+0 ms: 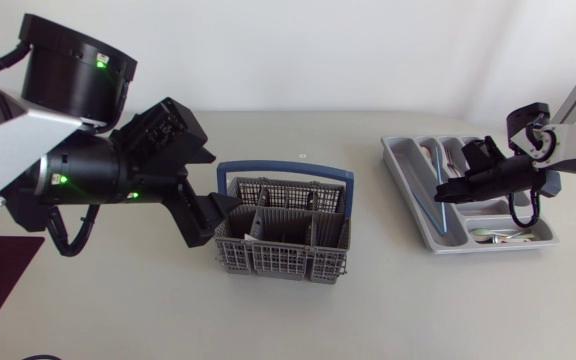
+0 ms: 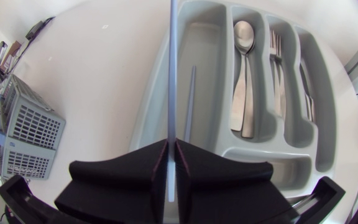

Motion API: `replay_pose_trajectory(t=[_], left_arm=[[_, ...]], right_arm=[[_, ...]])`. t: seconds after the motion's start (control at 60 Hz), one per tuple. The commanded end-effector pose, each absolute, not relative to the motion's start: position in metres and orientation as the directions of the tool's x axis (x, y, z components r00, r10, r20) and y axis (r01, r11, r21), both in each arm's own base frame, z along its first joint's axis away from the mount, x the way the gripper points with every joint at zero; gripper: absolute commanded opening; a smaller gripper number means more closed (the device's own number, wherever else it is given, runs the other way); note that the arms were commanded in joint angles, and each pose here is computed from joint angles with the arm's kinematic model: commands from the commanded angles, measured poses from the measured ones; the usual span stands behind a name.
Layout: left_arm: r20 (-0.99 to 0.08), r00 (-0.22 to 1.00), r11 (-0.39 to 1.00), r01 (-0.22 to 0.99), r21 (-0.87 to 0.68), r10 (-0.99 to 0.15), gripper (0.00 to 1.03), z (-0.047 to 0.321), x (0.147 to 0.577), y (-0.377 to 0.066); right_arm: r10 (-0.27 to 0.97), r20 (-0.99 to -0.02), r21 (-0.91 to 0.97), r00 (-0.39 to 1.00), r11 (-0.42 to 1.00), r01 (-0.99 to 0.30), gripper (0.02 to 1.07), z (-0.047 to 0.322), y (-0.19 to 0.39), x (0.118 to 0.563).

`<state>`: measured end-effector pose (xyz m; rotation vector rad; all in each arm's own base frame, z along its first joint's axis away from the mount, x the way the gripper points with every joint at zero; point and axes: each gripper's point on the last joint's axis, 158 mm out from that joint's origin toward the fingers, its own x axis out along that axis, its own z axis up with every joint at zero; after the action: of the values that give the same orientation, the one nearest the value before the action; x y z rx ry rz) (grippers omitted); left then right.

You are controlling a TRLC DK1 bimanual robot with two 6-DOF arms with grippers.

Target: Sort the cutlery from the basket into the organizer compartments.

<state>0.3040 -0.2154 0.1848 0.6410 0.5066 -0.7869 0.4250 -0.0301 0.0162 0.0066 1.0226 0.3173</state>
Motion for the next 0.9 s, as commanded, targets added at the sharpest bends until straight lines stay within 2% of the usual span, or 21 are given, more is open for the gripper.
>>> replay_pose_trajectory(t=[0.0,0.383,0.583,0.667,0.783,0.883], left_arm=[[-0.628,0.618,0.528,0.769,0.359,-0.473,0.96,0.18,0.302,-0.207],[-0.666,0.589,0.468,0.796,0.383,-0.457,0.95,0.151,0.284,-0.196],[-0.687,0.565,0.45,0.813,0.369,-0.457,0.94,0.139,0.277,-0.196],[-0.682,0.563,0.446,0.816,0.369,-0.466,0.94,0.14,0.275,-0.197],[-0.681,0.557,0.448,0.819,0.357,-0.475,0.92,0.141,0.275,-0.198],[-0.701,0.524,0.461,0.834,0.305,-0.484,0.91,0.141,0.272,-0.201]], right_arm=[[0.255,-0.849,0.156,0.463,0.958,-0.24,0.07,0.004,-0.026,0.433],[0.206,-0.884,0.124,0.42,0.969,-0.215,0.09,-0.026,-0.03,0.441],[0.178,-0.903,0.102,0.391,0.973,-0.208,0.3,-0.039,-0.032,0.435],[0.168,-0.907,0.093,0.387,0.974,-0.206,0.46,-0.04,-0.032,0.432],[0.15,-0.903,0.07,0.404,0.976,-0.206,0.62,-0.031,-0.033,0.429],[0.123,-0.892,0.033,0.435,0.977,-0.209,0.7,-0.017,-0.032,0.425]])
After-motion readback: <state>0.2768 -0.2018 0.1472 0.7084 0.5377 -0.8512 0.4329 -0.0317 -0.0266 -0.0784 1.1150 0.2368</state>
